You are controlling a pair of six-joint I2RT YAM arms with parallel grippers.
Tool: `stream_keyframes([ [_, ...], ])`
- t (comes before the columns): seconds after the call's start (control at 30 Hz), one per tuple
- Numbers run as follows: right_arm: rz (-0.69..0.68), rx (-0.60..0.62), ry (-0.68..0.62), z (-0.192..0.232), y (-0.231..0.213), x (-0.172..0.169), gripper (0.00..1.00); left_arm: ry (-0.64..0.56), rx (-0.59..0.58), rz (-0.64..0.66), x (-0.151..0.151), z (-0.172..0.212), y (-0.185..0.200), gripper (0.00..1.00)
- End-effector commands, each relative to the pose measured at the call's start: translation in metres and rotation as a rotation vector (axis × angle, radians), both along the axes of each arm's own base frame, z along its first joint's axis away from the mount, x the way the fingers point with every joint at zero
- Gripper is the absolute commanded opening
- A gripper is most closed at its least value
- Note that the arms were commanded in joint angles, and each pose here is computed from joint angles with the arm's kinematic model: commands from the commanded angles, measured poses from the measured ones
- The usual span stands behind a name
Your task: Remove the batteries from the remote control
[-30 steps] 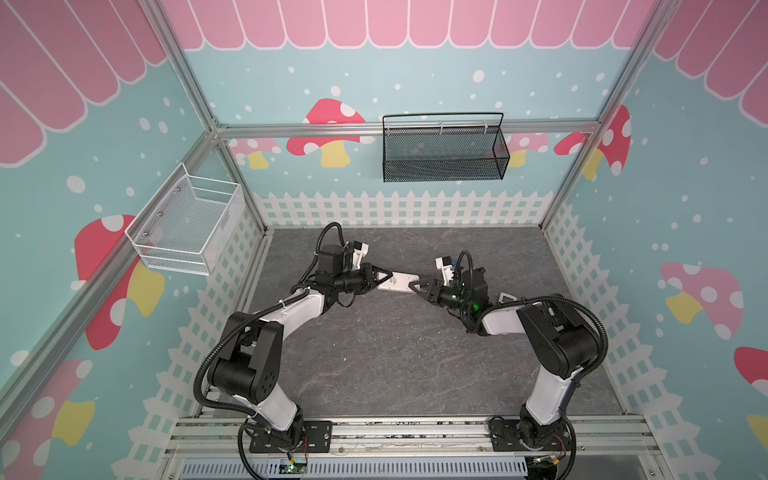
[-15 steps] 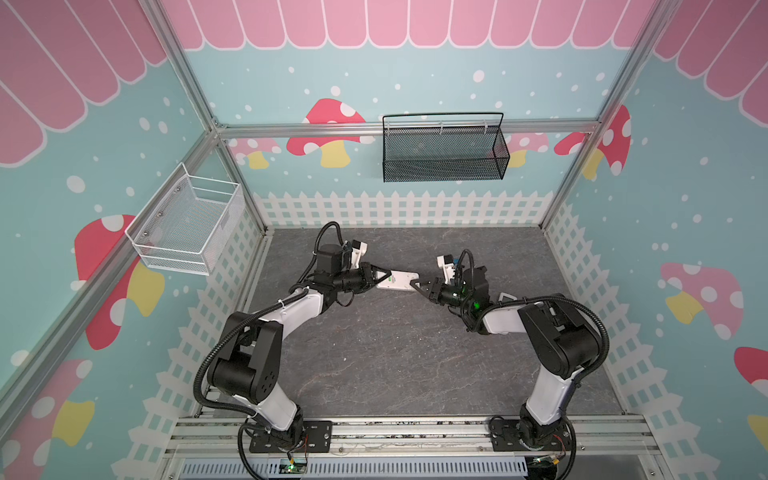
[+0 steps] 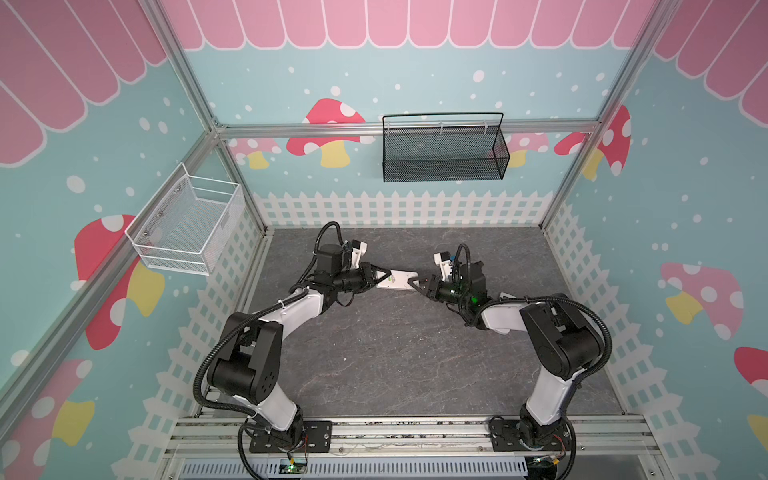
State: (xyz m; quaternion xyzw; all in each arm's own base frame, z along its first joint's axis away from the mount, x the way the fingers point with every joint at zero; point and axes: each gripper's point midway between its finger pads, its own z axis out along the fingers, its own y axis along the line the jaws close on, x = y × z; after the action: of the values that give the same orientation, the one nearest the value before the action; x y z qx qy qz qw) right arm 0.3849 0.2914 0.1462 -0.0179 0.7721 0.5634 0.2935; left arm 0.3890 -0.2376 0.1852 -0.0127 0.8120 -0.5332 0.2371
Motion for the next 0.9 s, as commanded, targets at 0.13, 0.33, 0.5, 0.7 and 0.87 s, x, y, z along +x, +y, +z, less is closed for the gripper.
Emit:
stream_keyframes([
  [0.13,0.065,-0.022,-0.033,-0.005,0.02,-0.01,0.21,-0.062,-0.088,-0.172,-0.03,0.034,-0.033,0.0],
  [0.33,0.005,-0.052,-0.018,-0.012,-0.003,-0.009,0.18,-0.055,-0.066,-0.155,-0.027,0.033,-0.028,0.0],
  [0.5,-0.011,-0.092,-0.003,-0.02,-0.014,-0.013,0.1,-0.04,-0.038,-0.13,-0.025,0.028,-0.023,0.0],
  [0.7,-0.026,-0.117,-0.017,-0.018,-0.02,-0.014,0.09,-0.048,-0.044,-0.129,-0.025,0.03,-0.022,0.0],
  [0.87,0.058,-0.043,-0.068,0.006,-0.014,-0.024,0.45,-0.121,-0.119,-0.209,-0.035,0.048,-0.026,0.0],
])
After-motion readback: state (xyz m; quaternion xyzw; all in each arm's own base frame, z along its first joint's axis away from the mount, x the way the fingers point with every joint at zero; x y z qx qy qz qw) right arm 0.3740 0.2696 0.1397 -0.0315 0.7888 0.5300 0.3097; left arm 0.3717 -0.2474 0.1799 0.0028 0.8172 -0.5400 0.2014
